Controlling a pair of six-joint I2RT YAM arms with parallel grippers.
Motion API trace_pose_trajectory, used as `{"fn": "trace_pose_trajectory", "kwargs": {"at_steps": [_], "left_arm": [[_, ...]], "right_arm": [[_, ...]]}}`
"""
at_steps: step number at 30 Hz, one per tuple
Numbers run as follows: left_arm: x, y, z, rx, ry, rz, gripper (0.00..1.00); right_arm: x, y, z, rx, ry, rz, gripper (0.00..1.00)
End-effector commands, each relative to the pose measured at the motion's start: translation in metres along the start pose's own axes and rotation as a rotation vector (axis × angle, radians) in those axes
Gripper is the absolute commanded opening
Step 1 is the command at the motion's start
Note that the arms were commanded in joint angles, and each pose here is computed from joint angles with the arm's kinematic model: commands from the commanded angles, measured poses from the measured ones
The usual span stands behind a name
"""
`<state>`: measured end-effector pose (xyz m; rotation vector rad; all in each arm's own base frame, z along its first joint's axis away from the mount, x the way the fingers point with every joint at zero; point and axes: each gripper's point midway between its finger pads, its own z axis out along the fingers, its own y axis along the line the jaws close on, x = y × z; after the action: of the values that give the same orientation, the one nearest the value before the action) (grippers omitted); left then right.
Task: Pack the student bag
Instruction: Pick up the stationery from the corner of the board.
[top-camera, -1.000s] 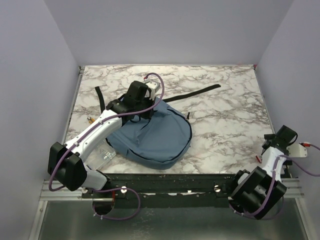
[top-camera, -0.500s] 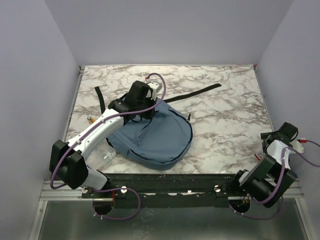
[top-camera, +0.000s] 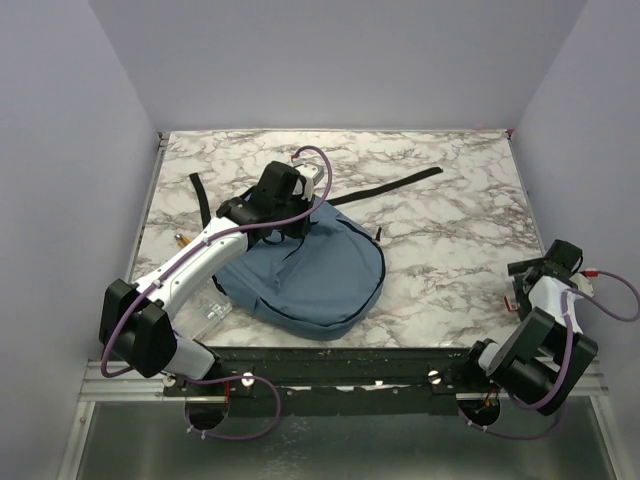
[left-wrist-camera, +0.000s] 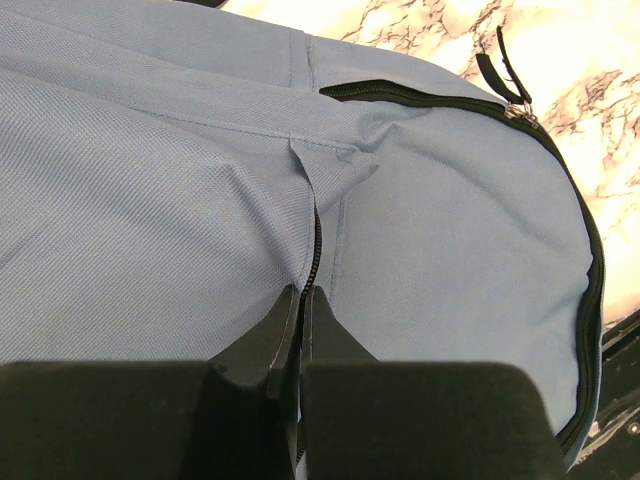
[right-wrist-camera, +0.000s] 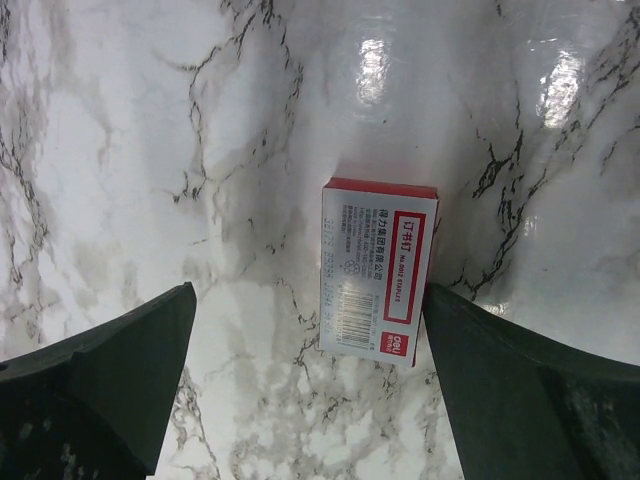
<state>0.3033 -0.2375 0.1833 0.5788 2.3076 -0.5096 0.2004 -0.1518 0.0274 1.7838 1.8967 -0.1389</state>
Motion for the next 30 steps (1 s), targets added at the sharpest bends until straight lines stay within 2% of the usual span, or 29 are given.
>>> {"fn": "trace_pose_trajectory", "kwargs": {"at_steps": [1, 7, 12, 16, 30], "left_arm": [[-0.011, -0.025, -0.011, 0.095, -0.03, 0.006, 0.0], [-0.011, -0.027, -0.013, 0.103, -0.033, 0.005, 0.0], [-0.011, -0.026, -0.012, 0.101, -0.032, 0.006, 0.0], [-0.01, -0.024, -0.011, 0.088, -0.032, 0.009, 0.0], [-0.008, -0.026, -0.005, 0.103, -0.014, 0.001, 0.0]], "right_arm": [[-0.001, -0.017, 0.004, 0.09, -0.032, 0.035, 1.0], [-0.008, -0.025, 0.008, 0.174, -0.046, 0.045, 0.99], [0.002, -0.03, 0.016, 0.216, 0.011, 0.036, 0.84], [0.006, -0.031, 0.02, 0.24, 0.042, 0.026, 0.81], [0.024, -0.027, 0.021, 0.175, 0.104, 0.031, 0.7]]}}
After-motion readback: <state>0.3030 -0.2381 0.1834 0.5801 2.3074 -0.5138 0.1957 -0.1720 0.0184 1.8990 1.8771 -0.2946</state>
